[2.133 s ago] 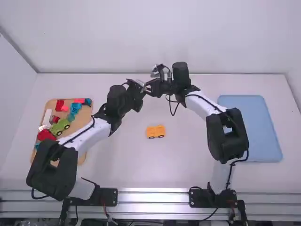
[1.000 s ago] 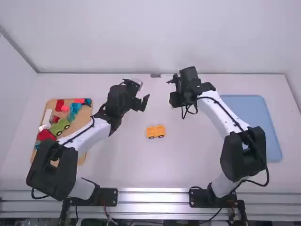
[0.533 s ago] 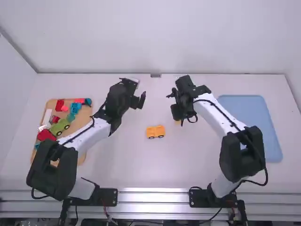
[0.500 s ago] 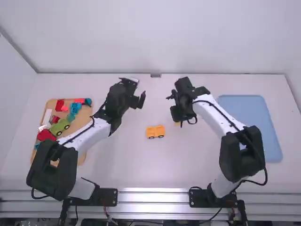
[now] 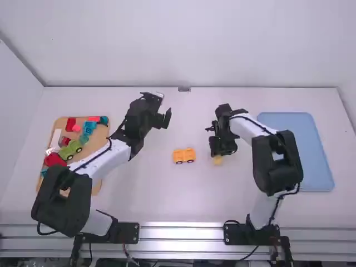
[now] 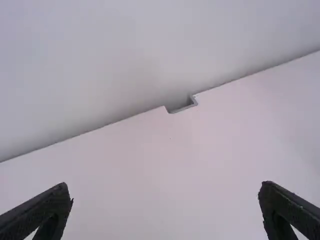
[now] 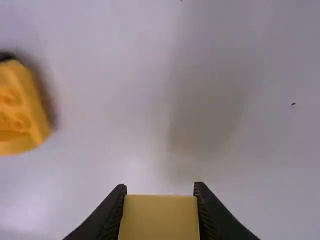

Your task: Assemble lego blocks to make yellow taxi

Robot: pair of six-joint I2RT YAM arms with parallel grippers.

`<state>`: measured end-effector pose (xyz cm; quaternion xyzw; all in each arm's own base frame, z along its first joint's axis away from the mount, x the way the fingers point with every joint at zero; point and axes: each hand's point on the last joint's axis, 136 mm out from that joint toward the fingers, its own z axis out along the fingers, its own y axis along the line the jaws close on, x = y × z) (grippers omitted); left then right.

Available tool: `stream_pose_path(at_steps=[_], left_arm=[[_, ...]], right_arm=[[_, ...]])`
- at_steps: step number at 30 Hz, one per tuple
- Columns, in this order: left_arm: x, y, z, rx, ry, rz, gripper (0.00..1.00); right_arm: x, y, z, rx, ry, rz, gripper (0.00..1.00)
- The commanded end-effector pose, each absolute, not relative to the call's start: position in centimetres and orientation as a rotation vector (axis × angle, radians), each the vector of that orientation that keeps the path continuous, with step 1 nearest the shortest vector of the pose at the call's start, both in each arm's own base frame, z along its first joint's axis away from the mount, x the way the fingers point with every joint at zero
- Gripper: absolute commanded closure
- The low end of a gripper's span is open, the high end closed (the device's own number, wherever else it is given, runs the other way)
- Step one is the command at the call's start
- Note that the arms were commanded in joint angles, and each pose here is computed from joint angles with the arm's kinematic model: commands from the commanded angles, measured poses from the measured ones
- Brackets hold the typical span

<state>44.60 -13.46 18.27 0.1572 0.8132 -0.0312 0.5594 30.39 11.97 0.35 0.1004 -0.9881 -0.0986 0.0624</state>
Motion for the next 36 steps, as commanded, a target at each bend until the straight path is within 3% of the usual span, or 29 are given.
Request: stream_pose_path(at_steps=[1,7,10,12,14,16,28,34,36], left_arm=[[44.6,-13.0,18.2,0.369,1.92,-0.05,0.01],[44.3,-12.7,18.4,0.362,1.931,-0.035,0.01],[44.4,-12.0,18.7,0.338,1.929,0.006,0.01],[44.4,-11.7,18.7,0.327,1.93,0.021,0.01],[44.2,-11.7,18.3,0.333,1.946,0.023,0.01],[44.1,-11.6,18.0,0.334,1.959,0.022,0.01],[43.5,-11.5,16.9,0.333,2.013,0.02,0.01],[43.6,-11.5,17.0,0.321,2.007,0.012,0.01],[43.6,-11.5,17.0,0.321,2.007,0.012,0.01]], right_arm=[[32.1,12.5,0.8,0.49,-2.995,-0.296,0.91],[33.6,12.5,-0.1,1.046,-2.931,-0.116,0.88],[33.8,13.5,-0.5,1.623,-2.692,-0.067,0.65],[33.3,13.8,-0.6,1.767,-2.586,-0.058,0.65],[32.3,14.1,-0.6,2.043,-2.325,-0.037,0.76],[32.4,13.9,-0.7,2.094,-2.27,-0.001,0.8],[31.5,14.3,-0.8,2.284,-2.091,-0.144,0.6],[31.1,15.1,-0.7,2.285,-2.105,-0.199,0.57],[31.4,15.1,-0.8,2.296,-2.101,-0.162,0.5]])
